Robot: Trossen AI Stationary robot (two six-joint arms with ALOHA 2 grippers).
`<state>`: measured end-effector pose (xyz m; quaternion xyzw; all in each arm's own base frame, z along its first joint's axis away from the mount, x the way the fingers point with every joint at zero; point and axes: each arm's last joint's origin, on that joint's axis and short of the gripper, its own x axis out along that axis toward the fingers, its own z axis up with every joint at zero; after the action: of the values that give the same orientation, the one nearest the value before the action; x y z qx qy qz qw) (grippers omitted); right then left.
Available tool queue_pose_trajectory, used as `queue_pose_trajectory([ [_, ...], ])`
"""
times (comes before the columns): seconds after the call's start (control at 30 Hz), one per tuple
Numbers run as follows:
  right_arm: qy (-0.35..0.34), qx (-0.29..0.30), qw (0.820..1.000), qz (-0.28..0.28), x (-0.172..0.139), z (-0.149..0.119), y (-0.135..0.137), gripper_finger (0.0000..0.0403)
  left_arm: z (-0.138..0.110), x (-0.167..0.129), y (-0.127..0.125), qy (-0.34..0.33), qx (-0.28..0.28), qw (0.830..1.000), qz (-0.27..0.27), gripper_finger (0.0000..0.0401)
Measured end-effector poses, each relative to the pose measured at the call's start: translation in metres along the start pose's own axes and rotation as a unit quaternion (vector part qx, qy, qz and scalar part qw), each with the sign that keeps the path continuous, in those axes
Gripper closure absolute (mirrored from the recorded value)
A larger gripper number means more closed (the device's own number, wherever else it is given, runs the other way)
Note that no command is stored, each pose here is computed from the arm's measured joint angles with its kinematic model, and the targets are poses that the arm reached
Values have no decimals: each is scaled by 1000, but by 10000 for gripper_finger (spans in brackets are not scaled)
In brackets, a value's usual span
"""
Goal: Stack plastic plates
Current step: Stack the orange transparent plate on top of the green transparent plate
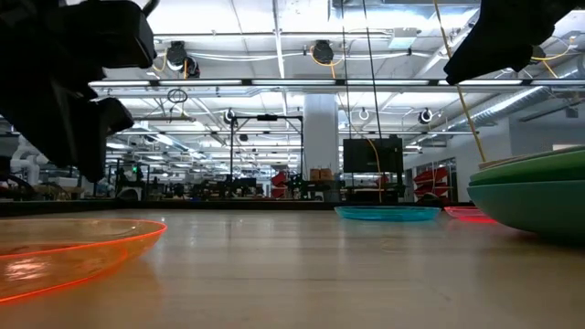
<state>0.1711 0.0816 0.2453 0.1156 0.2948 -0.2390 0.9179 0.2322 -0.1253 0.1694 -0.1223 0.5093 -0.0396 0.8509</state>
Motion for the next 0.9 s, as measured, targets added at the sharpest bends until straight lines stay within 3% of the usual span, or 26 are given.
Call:
queue_pose_trajectory([
  [0.47, 2, -3, 1000, -2, 1, -1, 1, 254, -12, 24, -20, -4, 5, 1000, -1, 212],
  [0.9, 1, -3, 1000, -3, 1, -1, 1, 254, -13, 37, -21, -3, 4, 1000, -7, 212],
])
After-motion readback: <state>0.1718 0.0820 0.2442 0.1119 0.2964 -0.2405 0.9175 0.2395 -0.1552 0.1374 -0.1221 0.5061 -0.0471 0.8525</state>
